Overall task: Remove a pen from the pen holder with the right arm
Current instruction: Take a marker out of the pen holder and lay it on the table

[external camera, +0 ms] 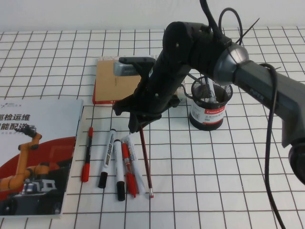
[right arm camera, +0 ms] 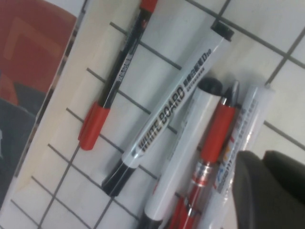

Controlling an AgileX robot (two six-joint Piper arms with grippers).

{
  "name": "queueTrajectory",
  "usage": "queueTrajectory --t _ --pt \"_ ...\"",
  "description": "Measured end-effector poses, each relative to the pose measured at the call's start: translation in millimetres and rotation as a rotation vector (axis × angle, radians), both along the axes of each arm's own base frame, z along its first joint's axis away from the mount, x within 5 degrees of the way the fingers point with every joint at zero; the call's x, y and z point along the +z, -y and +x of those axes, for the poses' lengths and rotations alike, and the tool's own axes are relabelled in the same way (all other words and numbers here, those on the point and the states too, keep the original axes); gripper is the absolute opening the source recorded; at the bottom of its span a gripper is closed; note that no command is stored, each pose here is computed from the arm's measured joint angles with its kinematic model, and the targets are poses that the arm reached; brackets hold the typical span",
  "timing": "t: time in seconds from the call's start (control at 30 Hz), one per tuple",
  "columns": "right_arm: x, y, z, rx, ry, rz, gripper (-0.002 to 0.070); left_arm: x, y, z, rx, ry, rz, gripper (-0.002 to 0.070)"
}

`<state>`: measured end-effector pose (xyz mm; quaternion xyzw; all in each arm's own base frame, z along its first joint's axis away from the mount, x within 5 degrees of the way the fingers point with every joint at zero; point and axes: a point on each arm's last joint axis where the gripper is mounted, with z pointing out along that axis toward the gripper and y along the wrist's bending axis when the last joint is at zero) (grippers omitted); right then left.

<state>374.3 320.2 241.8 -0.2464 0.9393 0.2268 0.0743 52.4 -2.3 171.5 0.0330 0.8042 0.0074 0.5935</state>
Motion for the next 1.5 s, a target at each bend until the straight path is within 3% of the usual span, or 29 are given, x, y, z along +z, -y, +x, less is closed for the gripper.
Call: queueTrajectory --t 0.53,0.6,0.83,1.1,1.3,1.5 --pt "-30.4 -6.2 22.4 -0.07 0.021 0.054 0.0005 0.0 0.0 0.0 0.0 0.0 0.0 -0.0004" --pt "-31.1 -6.9 24.4 -0.077 0.037 0.061 0.0029 0.0 0.0 0.0 0.0 0.0 0.0 -0.0004" --pt "-30.5 -6.6 26.8 -0.087 0.055 0.07 0.0215 0.0 0.0 0.0 0.0 0.0 0.0 -0.0004" --pt "-19.9 -5.7 24.7 -0.079 0.087 0.065 0.0242 0.0 0.0 0.0 0.0 0.0 0.0 -0.0004" --pt "42.4 -4.4 -0.3 -0.027 0.238 0.064 0.0209 0.0 0.0 0.0 0.0 0.0 0.0 -0.0004" --pt "106.5 15.4 -53.6 0.014 0.392 0.073 0.0033 0.0 0.0 0.0 0.0 0.0 0.0 -0.0004"
